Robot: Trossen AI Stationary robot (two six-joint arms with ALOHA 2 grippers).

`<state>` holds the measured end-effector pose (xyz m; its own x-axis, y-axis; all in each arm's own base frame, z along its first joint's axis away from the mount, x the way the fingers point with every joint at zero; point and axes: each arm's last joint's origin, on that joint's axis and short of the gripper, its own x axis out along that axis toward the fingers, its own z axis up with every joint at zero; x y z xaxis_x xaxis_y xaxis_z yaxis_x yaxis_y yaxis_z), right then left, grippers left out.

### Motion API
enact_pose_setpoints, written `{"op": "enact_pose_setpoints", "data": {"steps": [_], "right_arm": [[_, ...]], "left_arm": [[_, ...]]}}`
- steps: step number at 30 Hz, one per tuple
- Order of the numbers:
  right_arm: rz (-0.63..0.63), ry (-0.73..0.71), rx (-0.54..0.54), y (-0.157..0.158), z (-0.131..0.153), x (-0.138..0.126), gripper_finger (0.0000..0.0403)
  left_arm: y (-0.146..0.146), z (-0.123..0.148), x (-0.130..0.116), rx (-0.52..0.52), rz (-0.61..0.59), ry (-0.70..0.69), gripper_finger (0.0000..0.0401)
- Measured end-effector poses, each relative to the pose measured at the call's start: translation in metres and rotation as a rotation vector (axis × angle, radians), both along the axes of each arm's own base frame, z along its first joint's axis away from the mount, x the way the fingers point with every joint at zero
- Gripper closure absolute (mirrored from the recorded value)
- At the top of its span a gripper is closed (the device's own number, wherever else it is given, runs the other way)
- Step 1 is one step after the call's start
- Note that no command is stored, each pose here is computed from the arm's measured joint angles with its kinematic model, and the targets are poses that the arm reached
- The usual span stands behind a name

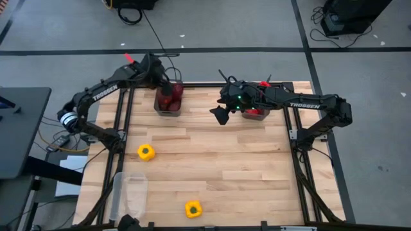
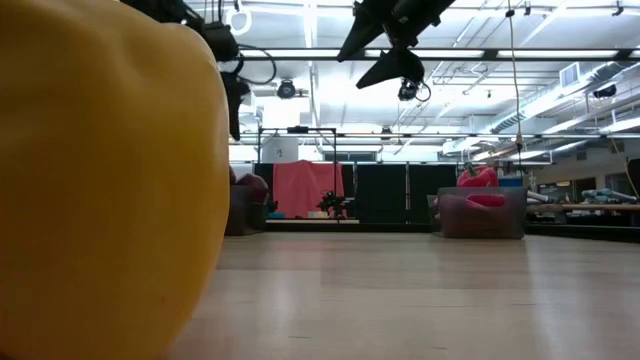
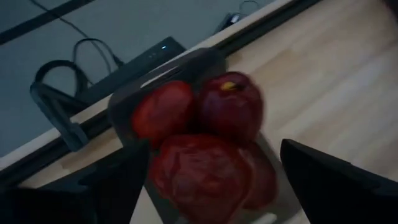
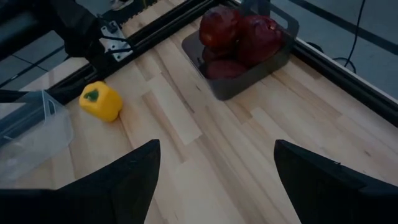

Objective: Sort produce into baskets
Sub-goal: Put the middle left yellow bell pepper into the transparent bin

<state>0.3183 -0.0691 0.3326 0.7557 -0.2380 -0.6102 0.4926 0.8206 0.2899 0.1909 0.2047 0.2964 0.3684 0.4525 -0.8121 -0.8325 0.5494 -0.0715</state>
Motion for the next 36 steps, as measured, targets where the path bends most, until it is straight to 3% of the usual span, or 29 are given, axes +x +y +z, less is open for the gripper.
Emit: {"op": "enact_pose_setpoints", "data": {"steps": [5, 12, 17, 23, 27, 31, 36], "right_arm": [[0.016, 0.004, -0.008, 0.0, 0.0, 0.0, 0.008], [0.094, 0.044, 0.014, 0.007, -0.009, -0.001, 0.008], [0.15, 0.002, 0.023, 0.018, -0.018, 0.004, 0.008], [0.166, -0.061, 0.027, 0.033, -0.022, 0.01, 0.008], [0.155, -0.104, 0.039, 0.048, -0.02, 0.013, 0.008], [0.127, -0.132, 0.048, 0.064, -0.019, 0.015, 0.008], [0.072, -0.194, 0.071, 0.083, -0.014, 0.017, 0.008]], "left_arm": [[-0.019, 0.023, 0.0, 0.03, -0.063, -0.058, 0.0033], [-0.076, 0.065, -0.01, 0.135, -0.155, -0.213, 0.0063], [-0.126, 0.074, -0.023, 0.06, -0.188, -0.239, 0.0083], [-0.189, 0.046, -0.035, -0.141, -0.277, -0.178, 0.0091], [-0.22, 0.024, -0.035, -0.216, -0.381, -0.094, 0.0086], [-0.234, -0.004, -0.04, -0.243, -0.385, 0.088, 0.0066], [-0.24, -0.032, -0.038, -0.248, -0.378, 0.183, 0.0017]]}}
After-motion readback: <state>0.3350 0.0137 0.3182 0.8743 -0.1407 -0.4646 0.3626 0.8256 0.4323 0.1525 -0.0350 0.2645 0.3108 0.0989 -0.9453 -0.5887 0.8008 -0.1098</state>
